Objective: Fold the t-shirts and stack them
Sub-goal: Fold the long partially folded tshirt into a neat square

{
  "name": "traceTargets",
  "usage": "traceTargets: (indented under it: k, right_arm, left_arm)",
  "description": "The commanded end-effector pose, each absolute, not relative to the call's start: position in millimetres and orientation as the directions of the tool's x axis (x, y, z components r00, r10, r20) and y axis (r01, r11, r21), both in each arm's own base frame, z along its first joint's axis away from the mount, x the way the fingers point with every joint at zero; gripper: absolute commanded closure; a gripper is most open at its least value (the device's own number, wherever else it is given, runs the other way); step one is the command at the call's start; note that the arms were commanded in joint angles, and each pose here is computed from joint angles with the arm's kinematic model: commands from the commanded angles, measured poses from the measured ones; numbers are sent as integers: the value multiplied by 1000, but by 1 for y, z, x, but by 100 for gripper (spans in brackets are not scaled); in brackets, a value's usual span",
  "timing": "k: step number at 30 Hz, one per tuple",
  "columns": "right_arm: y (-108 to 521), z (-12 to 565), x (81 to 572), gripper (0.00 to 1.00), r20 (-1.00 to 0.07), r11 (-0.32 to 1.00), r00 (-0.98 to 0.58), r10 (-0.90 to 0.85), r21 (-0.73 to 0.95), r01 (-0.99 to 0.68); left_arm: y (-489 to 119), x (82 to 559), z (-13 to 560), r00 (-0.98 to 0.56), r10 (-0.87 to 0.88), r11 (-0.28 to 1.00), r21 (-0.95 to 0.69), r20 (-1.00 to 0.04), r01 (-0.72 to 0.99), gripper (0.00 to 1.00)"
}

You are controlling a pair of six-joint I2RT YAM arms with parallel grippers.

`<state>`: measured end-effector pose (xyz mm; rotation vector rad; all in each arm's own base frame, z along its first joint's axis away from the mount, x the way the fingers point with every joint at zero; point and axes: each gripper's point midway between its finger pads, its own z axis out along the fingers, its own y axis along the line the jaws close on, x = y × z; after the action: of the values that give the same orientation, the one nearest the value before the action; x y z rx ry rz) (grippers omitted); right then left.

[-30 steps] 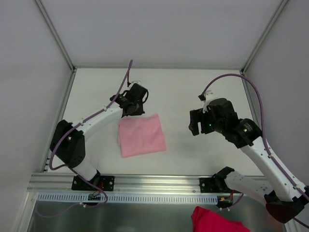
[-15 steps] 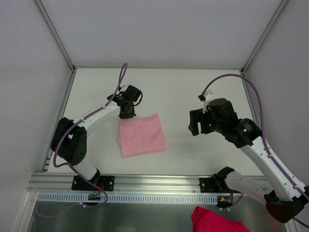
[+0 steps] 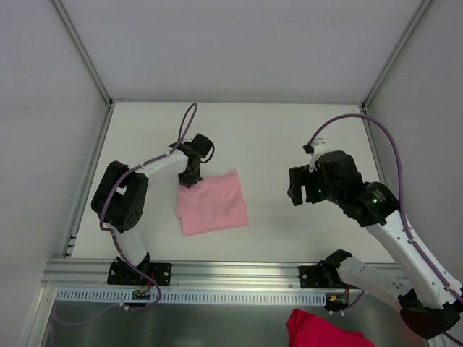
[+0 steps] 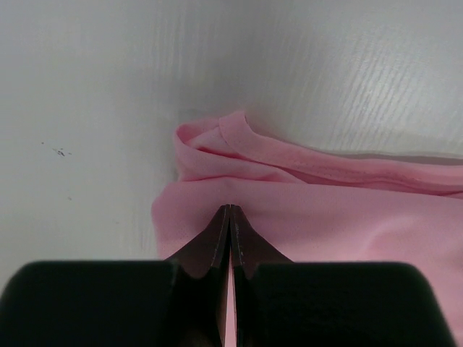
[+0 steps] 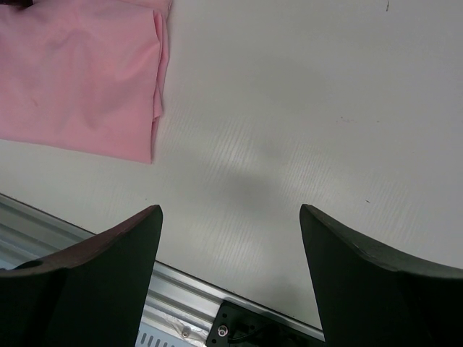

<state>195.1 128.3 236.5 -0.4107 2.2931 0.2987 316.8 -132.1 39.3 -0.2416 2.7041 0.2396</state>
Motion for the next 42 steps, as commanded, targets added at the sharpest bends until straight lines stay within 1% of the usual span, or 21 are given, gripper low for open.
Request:
traceTargets:
  k: [1, 6, 10, 13, 16, 19, 23, 24, 25, 26, 27, 28, 29, 30, 31, 32, 34, 37, 38, 40, 42]
  right_arm:
    - [122, 242, 192, 19, -746, 928, -639, -187, 79, -365]
    - [119, 242, 188, 19, -742, 930, -645, -181, 83, -357]
    - [121, 242, 185, 19, -740, 928, -651, -168, 103, -358]
    - [122, 240, 183, 19, -738, 927, -657, -158, 118, -356]
    - [123, 240, 182, 19, -739, 926, -657, -149, 129, -356]
    - [124, 238, 182, 19, -738, 924, -658, -151, 131, -359]
    - [126, 232, 183, 18, -729, 922, -666, -158, 132, -363]
    - [126, 230, 184, 17, -728, 924, -667, -159, 128, -360]
    - [126, 227, 186, 16, -721, 927, -673, -164, 120, -354]
    - [124, 223, 187, 11, -714, 933, -680, -168, 108, -343]
    - [121, 220, 189, 9, -706, 939, -686, -173, 90, -330]
    - [121, 218, 191, 7, -701, 942, -691, -178, 81, -324]
    - [121, 215, 194, 3, -691, 945, -698, -190, 65, -322]
    - [121, 215, 199, 0, -695, 947, -693, -192, 54, -316]
    - [123, 215, 201, 0, -699, 946, -689, -193, 54, -320]
    - [125, 215, 204, 0, -699, 945, -688, -198, 51, -323]
    - [130, 217, 212, 0, -709, 945, -679, -190, 55, -322]
    - [142, 214, 223, 0, -695, 941, -691, -200, 60, -333]
    - [146, 206, 226, 0, -670, 940, -710, -214, 57, -337]
    - [151, 205, 232, 0, -663, 942, -718, -212, 58, -332]
    - [152, 200, 237, 0, -653, 946, -727, -211, 51, -320]
  left_arm:
    - [-121, 321, 34, -899, -162, 954, 168, -407, -248, 100]
    - [-117, 333, 28, -899, -160, 951, 181, -408, -251, 100]
    - [-118, 350, 38, -883, -142, 955, 174, -447, -241, 100]
    - [-121, 361, 56, -856, -148, 958, 144, -495, -248, 100]
    - [-128, 369, 83, -817, -163, 968, 73, -554, -242, 100]
    - [-129, 373, 121, -762, -183, 971, 9, -622, -241, 100]
    - [-126, 367, 143, -747, -188, 971, -5, -637, -240, 100]
    - [-126, 361, 142, -754, -191, 971, -9, -628, -239, 100]
    - [-125, 356, 142, -759, -202, 970, -18, -619, -243, 100]
    - [-125, 344, 143, -768, -211, 971, -41, -604, -234, 100]
    - [-125, 337, 144, -761, -241, 966, -75, -602, -247, 100]
    - [-127, 330, 146, -757, -258, 964, -107, -600, -243, 94]
    - [-128, 316, 154, -739, -284, 959, -174, -610, -225, 60]
    - [-127, 309, 159, -719, -323, 946, -216, -615, -241, 36]
    - [-124, 300, 179, -674, -362, 931, -277, -644, -236, 16]
    - [-117, 290, 174, -670, -376, 926, -274, -640, -258, 3]
    - [-110, 277, 188, -634, -413, 910, -317, -654, -266, 1]
    - [-101, 255, 171, -657, -427, 904, -308, -621, -295, 1]
    - [-101, 252, 166, -663, -430, 902, -313, -612, -297, 1]
    - [-105, 238, 151, -691, -447, 892, -339, -569, -298, 1]
    - [-106, 230, 150, -683, -476, 874, -381, -554, -301, 1]
